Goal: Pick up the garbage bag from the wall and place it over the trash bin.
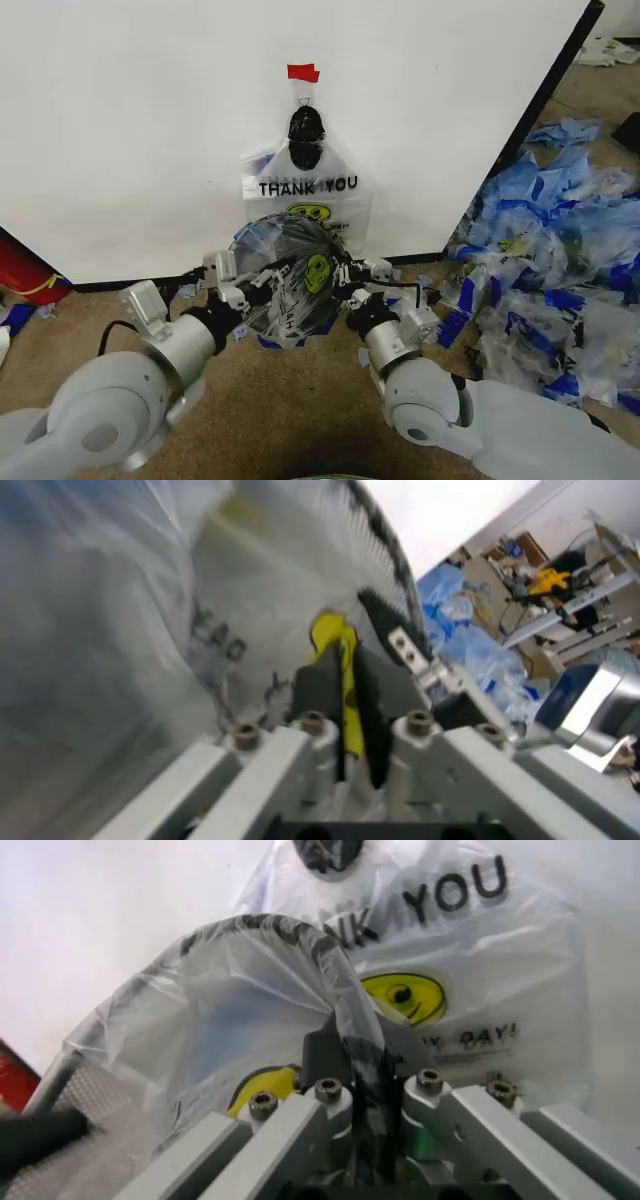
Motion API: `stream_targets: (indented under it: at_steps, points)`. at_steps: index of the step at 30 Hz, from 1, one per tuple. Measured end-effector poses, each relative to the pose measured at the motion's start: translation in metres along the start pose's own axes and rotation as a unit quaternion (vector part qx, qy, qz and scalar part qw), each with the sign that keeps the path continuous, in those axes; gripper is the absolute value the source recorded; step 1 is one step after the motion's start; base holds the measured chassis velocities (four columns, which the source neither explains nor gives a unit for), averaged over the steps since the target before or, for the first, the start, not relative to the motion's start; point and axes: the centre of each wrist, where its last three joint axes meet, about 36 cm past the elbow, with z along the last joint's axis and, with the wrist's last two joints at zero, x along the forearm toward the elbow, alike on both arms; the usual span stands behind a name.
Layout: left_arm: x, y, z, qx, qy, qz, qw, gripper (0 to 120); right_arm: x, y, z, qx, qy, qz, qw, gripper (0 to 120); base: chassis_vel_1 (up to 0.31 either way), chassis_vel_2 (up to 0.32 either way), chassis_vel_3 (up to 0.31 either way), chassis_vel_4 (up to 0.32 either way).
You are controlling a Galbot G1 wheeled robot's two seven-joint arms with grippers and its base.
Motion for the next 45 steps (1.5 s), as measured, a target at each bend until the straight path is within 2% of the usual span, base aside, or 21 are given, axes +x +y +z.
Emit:
stream_targets:
  at_steps: [1, 10, 23, 33, 45]
  points:
    - [-0.001, -0.001, 0.001, 0.000, 0.002, 0.001, 1.0000, 0, 0.001, 0.001, -0.002, 0.000, 0.001, -0.004, 1.000, 1, 0.000, 0.000, 0.000, 0.000]
    - [-0.007, -0.006, 0.004, -0.005, 0.005, 0.014, 0.9999, 0, 0.010, 0.004, -0.013, 0.016, 0.002, -0.034, 0.999, 1, 0.000, 0.000, 0.000, 0.000]
    - [-0.035, 0.013, 0.015, -0.009, 0.007, -0.017, 0.9998, 0, 0.025, 0.003, -0.025, 0.024, -0.004, -0.062, 0.998, 1, 0.000, 0.000, 0.000, 0.000]
    - [-0.065, 0.024, 0.036, -0.015, 0.022, -0.040, 0.9988, 0, 0.039, 0.001, -0.024, 0.027, -0.004, -0.071, 0.997, 1, 0.000, 0.000, 0.000, 0.000]
    - [-0.086, 0.034, 0.043, -0.019, 0.028, -0.063, 0.9974, 0, 0.041, 0.000, -0.022, 0.031, -0.006, -0.078, 0.996, 1, 0.000, 0.000, 0.000, 0.000]
